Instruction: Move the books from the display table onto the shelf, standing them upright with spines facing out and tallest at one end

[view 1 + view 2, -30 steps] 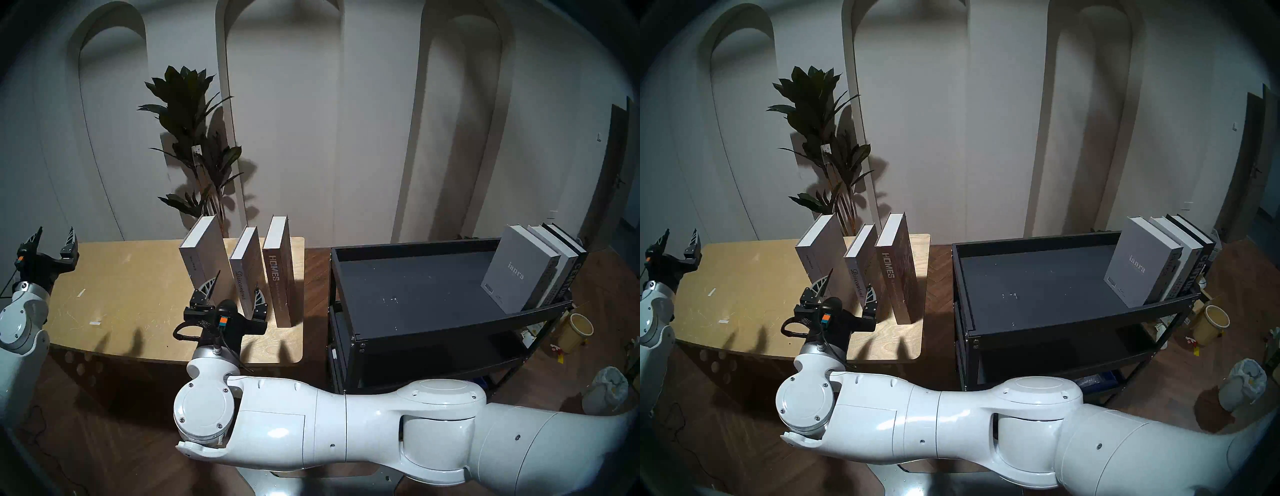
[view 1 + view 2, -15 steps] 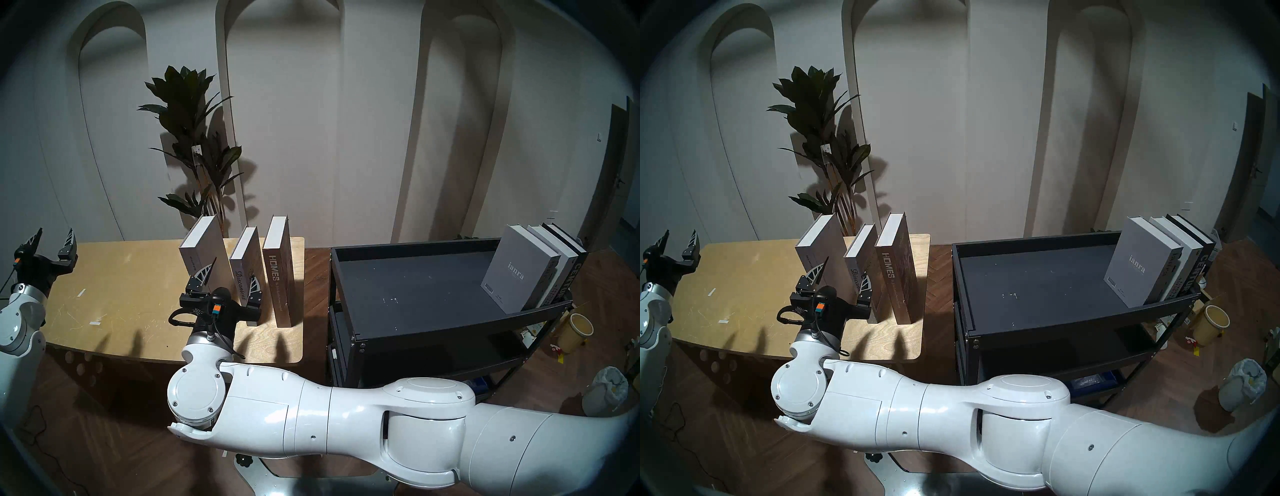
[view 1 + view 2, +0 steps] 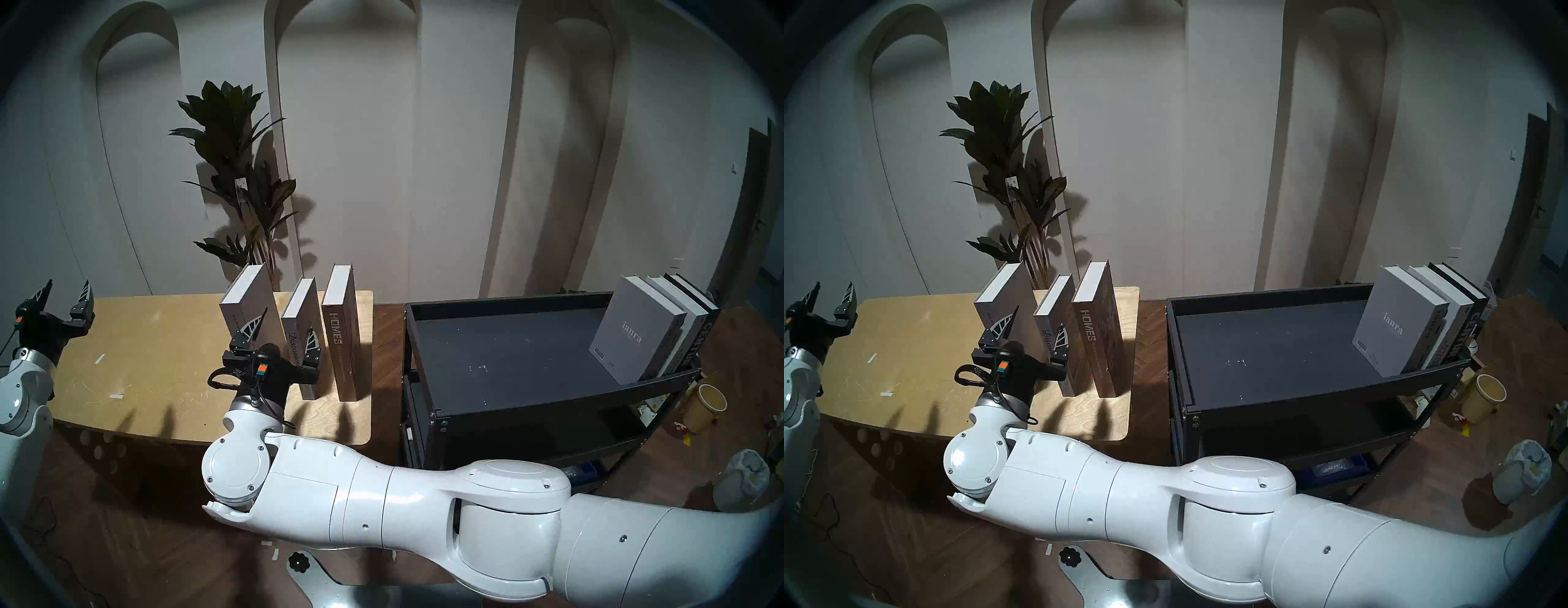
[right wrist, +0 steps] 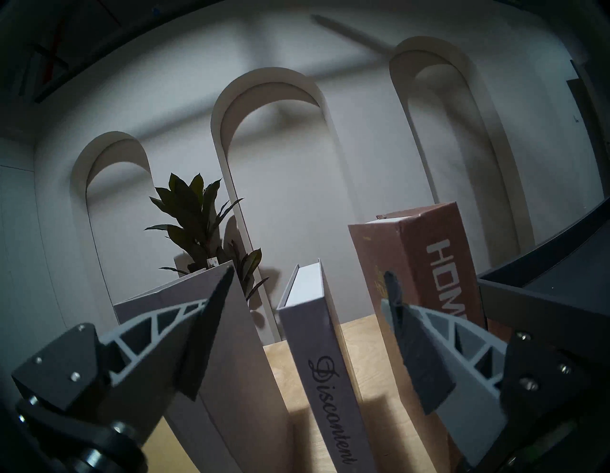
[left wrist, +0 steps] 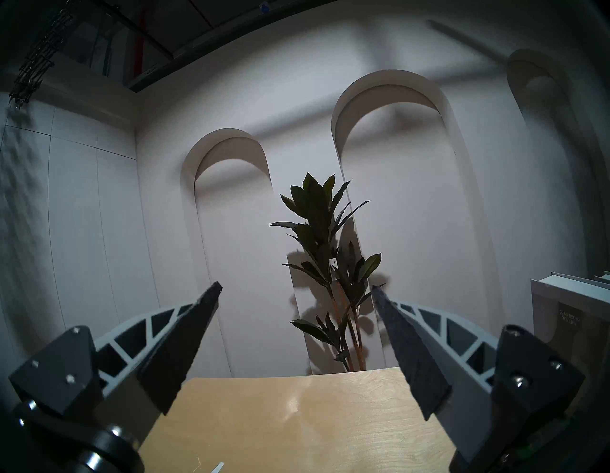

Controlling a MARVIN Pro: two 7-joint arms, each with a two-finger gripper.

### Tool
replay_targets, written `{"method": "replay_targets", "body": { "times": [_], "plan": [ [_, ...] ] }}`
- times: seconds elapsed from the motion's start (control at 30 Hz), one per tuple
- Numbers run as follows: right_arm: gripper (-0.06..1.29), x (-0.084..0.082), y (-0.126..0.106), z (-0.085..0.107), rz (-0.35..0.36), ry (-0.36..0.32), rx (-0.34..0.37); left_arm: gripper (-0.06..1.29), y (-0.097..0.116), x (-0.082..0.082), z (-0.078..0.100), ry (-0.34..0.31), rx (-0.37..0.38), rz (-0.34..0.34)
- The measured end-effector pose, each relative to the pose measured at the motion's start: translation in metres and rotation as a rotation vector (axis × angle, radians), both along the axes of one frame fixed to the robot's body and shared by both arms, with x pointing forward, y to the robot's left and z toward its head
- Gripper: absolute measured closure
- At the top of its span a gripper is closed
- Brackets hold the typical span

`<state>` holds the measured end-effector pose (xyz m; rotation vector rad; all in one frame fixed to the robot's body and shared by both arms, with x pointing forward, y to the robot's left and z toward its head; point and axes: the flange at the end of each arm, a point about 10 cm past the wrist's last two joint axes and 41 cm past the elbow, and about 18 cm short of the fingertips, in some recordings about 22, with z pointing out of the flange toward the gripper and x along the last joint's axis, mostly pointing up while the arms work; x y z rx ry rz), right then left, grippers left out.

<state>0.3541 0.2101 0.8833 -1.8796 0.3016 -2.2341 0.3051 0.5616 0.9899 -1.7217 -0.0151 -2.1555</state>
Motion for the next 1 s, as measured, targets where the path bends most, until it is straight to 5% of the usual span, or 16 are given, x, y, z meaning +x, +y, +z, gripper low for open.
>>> {"method": "replay_targets", "body": {
  "times": [1.0],
  "plan": [
    [0.00, 0.038, -0.006, -0.013, -0.077, 0.041, -0.064, 0.00, 0.000, 0.000, 0.002, 0.000, 0.005, -0.014]
  ]
}}
